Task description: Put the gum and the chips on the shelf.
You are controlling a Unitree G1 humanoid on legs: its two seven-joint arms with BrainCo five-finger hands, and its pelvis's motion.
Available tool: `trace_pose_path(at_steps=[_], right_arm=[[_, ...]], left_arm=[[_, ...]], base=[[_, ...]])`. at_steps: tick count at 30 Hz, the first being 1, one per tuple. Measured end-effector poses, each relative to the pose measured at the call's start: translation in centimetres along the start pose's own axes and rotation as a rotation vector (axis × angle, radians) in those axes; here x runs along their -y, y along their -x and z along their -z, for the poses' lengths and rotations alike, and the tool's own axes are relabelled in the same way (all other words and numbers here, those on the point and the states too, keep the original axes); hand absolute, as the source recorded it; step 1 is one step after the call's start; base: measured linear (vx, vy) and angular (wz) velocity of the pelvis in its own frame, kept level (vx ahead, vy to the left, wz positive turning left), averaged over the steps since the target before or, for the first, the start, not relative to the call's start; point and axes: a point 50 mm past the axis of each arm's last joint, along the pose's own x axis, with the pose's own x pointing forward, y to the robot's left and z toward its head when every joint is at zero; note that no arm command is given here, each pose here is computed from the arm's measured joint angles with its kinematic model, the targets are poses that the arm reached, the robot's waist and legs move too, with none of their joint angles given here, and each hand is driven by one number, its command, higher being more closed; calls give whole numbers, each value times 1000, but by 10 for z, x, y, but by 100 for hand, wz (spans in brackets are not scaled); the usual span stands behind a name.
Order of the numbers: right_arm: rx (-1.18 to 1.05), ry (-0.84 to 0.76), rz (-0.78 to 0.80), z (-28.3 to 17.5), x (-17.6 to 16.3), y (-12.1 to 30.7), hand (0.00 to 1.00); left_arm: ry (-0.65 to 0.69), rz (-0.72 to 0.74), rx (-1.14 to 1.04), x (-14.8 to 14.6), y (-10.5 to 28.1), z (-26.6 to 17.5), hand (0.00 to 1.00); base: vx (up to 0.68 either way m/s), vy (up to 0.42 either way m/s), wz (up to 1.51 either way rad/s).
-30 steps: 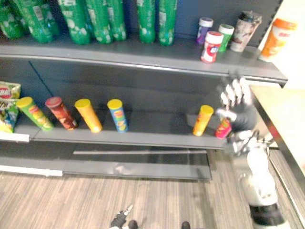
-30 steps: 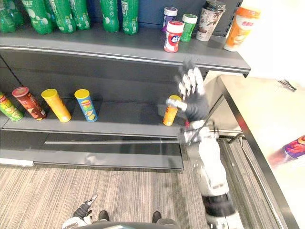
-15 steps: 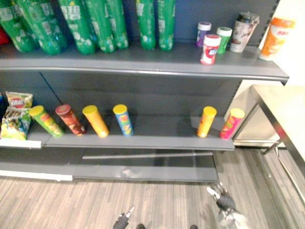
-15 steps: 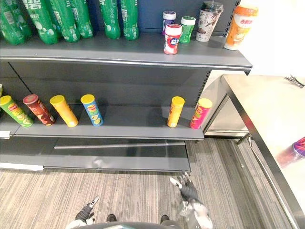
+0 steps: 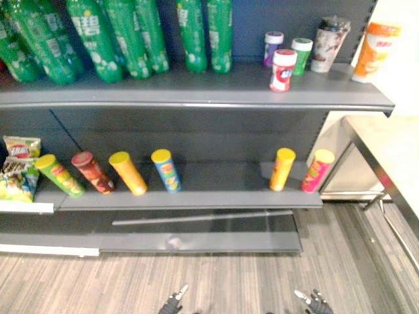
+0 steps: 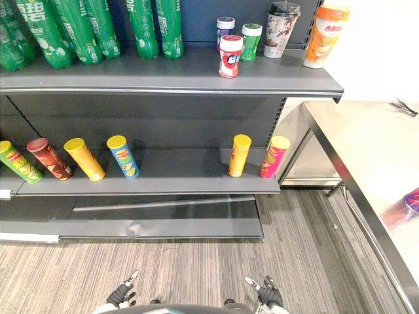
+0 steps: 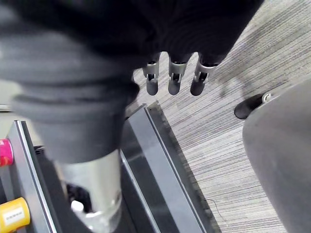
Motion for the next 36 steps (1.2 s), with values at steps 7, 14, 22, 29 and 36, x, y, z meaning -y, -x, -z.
trace_pose_path(at_steps=[7,14,22,29,36], right_arm=[[-30,-61,55,-1,4,-5,0],[9,-168,111,-8,10,-6,0],[50,-177,132,-18,5,-7,0],[39,-131,126,-26,3,-12,0],[37,-131,138,-26,8,-11,0]], left_arm=[[-22,18,10,4,-2,-6,0],[13,50,76,8,-7,-31,0],[65,18,108,10,-7,-37,0],[17,58,132,23,-9,-45,0],[31,70,120,27,-9,-40,0]], base=[[57,11,-5],[-18,50,-28],[-104,186,-163],[-88,-106,-108],[7,-127,-17]])
